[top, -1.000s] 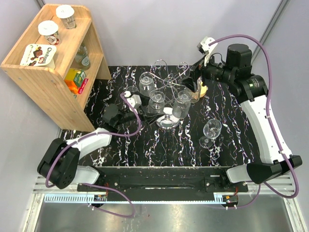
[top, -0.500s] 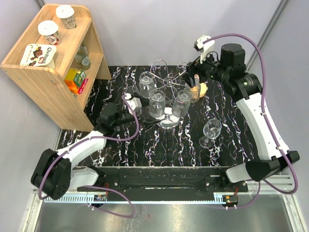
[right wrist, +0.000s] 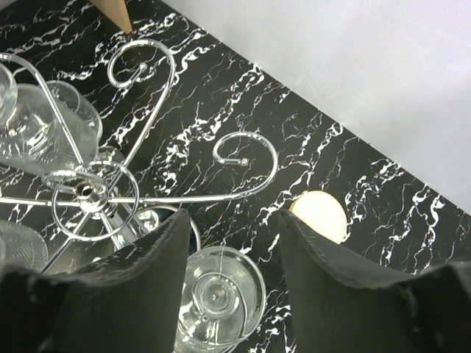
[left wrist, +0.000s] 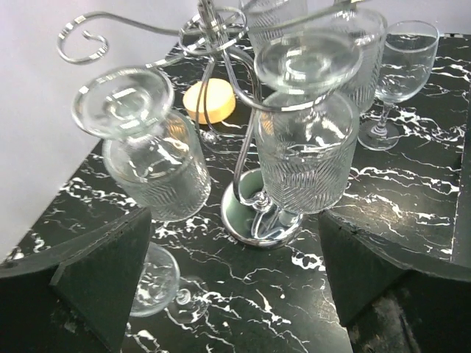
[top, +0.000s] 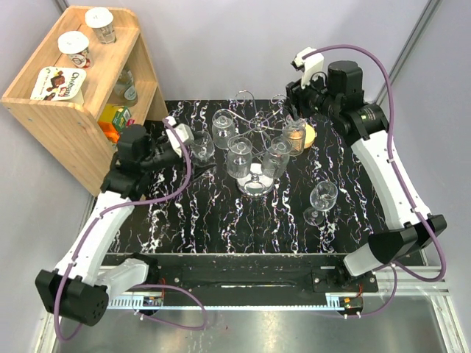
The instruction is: Place the wine glass upside down on the wine glass rack
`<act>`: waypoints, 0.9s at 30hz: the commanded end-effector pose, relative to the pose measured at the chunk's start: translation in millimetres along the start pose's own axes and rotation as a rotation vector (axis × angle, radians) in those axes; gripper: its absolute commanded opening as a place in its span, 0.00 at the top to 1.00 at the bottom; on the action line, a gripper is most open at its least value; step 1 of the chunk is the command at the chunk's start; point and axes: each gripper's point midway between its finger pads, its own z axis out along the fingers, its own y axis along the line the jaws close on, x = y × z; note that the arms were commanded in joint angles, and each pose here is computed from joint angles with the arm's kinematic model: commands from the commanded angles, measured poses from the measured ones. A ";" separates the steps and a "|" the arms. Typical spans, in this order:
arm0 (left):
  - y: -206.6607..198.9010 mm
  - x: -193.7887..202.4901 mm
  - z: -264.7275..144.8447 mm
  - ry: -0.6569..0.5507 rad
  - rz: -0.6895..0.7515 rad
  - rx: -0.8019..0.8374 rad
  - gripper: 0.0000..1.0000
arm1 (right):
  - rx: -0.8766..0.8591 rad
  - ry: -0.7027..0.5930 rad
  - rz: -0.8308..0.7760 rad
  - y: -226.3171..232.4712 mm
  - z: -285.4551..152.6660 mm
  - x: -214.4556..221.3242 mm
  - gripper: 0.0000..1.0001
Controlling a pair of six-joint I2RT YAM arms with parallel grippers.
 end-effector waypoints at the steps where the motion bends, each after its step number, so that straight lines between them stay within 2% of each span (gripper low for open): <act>1: 5.6 -24.9 -25.0 0.058 0.034 -0.065 0.01 | 0.088 -0.046 -0.035 -16.9 -3.2 -24.2 0.46; 4: 20.5 -57.0 -32.4 0.009 0.031 -0.123 0.01 | 0.071 -0.023 -0.027 -15.2 1.1 -20.2 0.46; 7: 33.3 -83.4 -32.2 -0.022 0.019 -0.156 0.01 | 0.053 -0.031 0.003 -11.1 2.9 -21.0 0.38; 12: 51.6 -104.0 -25.5 -0.056 -0.003 -0.186 0.01 | 0.041 -0.016 0.031 -9.1 8.5 -17.1 0.34; 19: 63.8 -113.9 -27.5 -0.084 -0.022 -0.251 0.01 | -0.112 -0.101 0.104 25.5 -15.3 -40.6 0.29; 22: 70.5 -114.0 -30.6 -0.080 -0.029 -0.297 0.01 | -0.176 -0.143 0.146 41.4 -24.6 -54.6 0.29; 27: 79.1 -111.7 -31.5 -0.068 -0.046 -0.341 0.01 | -0.247 -0.131 0.177 71.3 -15.2 -55.3 0.30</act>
